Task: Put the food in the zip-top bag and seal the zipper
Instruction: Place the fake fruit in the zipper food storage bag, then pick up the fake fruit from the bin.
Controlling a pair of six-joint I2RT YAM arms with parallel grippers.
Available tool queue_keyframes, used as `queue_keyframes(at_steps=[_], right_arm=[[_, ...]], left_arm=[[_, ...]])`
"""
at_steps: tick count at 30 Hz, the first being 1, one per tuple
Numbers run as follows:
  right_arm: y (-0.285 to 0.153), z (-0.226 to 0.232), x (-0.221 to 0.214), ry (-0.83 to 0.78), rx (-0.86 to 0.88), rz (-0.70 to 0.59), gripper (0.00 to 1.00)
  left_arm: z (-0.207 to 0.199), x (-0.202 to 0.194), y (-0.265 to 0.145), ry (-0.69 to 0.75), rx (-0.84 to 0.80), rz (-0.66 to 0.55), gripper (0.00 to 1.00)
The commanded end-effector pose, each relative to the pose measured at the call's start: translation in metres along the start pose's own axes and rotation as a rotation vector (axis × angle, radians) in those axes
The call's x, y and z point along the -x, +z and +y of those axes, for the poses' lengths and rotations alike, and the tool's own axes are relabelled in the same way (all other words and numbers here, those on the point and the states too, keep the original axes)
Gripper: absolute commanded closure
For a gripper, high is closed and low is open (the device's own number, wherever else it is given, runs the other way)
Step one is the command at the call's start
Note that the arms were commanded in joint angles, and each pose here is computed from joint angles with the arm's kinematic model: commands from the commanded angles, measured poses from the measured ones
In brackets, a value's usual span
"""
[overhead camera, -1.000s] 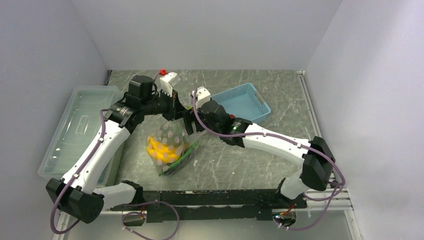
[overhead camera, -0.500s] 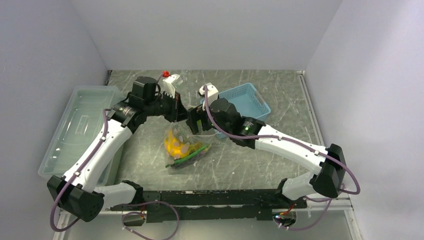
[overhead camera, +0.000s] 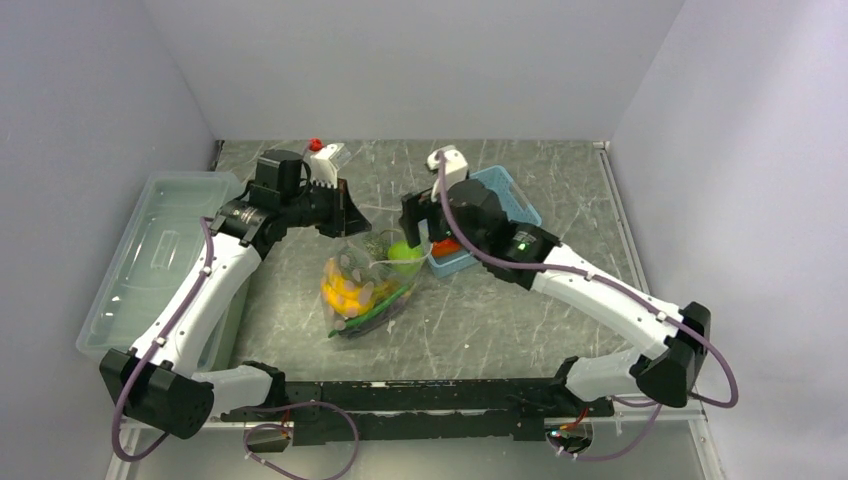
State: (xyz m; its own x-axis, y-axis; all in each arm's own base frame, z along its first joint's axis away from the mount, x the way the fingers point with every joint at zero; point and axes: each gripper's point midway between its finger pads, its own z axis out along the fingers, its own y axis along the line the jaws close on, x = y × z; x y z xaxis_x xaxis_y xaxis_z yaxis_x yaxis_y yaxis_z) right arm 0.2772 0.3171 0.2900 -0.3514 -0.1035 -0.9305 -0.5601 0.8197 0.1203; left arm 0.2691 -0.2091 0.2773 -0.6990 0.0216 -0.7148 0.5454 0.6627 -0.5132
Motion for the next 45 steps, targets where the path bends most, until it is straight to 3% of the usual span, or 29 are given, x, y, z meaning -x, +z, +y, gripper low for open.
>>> queue_keyframes(at_steps=[1,7,15,26,45], right_arm=[[-0.019,-0.046,0.041,0.036,-0.103,-0.086,0.13],[-0.006,-0.1,0.031,0.099,-0.19,-0.052,0.16],[0.051,-0.141,-0.021,0.199,-0.192,0.117,0.22],[0.098,-0.156,-0.086,0.256,-0.184,0.323,0.22],[0.106,-0.155,-0.157,0.372,-0.213,0.529,0.19]], left_arm=[[-0.001,0.004,-0.004,-0.006,0.0,-0.026,1.0],[0.006,0.007,-0.008,-0.01,0.043,-0.051,1.0],[0.012,0.014,-0.017,-0.016,0.089,-0.102,1.0],[0.017,0.014,-0.021,-0.02,0.118,-0.115,1.0],[0.01,0.016,-0.027,-0.008,0.106,-0.136,1.0]])
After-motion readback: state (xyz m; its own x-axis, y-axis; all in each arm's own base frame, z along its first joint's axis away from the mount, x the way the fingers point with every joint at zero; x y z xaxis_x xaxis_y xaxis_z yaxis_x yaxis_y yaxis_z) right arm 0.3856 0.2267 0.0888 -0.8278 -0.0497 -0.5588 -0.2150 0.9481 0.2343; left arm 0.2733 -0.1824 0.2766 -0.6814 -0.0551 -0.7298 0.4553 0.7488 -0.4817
